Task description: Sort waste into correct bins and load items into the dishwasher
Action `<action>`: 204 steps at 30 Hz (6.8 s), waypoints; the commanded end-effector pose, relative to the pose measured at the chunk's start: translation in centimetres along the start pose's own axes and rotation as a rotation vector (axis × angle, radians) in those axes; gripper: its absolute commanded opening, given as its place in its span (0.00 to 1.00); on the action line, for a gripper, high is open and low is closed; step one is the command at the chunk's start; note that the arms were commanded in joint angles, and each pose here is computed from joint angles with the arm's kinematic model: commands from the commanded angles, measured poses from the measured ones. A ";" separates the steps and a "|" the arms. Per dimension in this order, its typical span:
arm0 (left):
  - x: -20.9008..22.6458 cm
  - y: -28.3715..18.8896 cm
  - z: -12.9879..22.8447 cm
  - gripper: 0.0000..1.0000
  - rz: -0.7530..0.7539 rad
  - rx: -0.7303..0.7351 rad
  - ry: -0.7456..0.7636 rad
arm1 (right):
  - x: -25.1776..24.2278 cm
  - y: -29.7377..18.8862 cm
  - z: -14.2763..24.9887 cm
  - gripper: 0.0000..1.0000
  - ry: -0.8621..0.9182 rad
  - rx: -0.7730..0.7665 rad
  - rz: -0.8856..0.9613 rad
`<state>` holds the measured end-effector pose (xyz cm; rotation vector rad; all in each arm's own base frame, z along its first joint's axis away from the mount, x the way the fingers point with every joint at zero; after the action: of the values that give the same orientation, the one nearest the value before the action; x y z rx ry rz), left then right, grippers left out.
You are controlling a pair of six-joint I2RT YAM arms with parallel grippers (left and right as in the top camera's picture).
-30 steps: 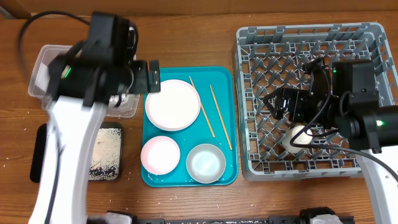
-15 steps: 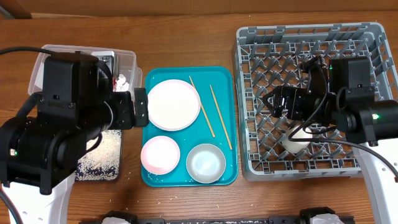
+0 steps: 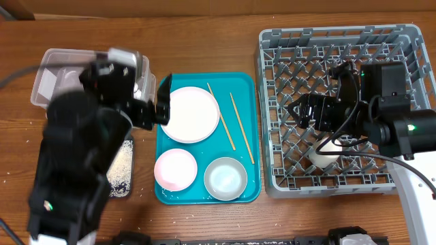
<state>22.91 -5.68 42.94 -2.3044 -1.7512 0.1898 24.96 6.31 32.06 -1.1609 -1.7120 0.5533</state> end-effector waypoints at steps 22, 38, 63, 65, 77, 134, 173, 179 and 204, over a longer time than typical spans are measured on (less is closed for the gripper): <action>0.1 -1.1 24.3 1.00 -0.101 -0.296 -0.056 | 0.4 -0.3 -0.4 1.00 -0.014 -0.019 -0.005; 0.4 0.4 27.8 1.00 -0.118 -0.188 -0.093 | 0.4 -0.3 -0.4 1.00 -0.014 -0.019 -0.005; 0.4 0.4 27.8 1.00 -0.118 -0.187 -0.093 | 7.0 3.8 1.3 1.00 -0.127 0.074 -0.140; 0.4 0.4 27.8 1.00 -0.118 -0.187 -0.094 | 8.7 6.3 3.2 0.91 -0.180 0.096 0.028; 0.4 0.4 27.8 1.00 -0.118 -0.187 -0.094 | 8.2 19.6 4.9 0.41 -0.297 0.188 0.361; 0.4 0.4 27.8 1.00 -0.118 -0.187 -0.094 | 0.8 17.7 -4.7 0.08 -0.288 0.148 0.426; 0.4 0.4 27.8 1.00 -0.118 -0.187 -0.093 | 5.1 29.4 8.3 0.13 -0.497 0.443 0.308; 0.4 0.4 27.8 1.00 -0.118 -0.187 -0.093 | 6.9 27.6 5.6 0.04 -0.482 0.352 0.344; 0.4 0.4 27.8 1.00 -0.118 -0.187 -0.094 | 1.3 16.7 -3.7 0.07 -0.166 0.267 0.403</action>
<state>16.49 -2.47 16.23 -2.3492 -2.0001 0.0963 36.85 13.96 22.18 -1.3565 -1.4964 1.0840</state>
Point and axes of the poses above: each gripper's point midway between its finger pads, its own y axis out along the fingers, its own x axis along the line the jaws close on, z = x × y, the point moved 8 cm from there along -y, back along the fingers, and after that the axes turned 1 degree about y, right-handed, at the moved point
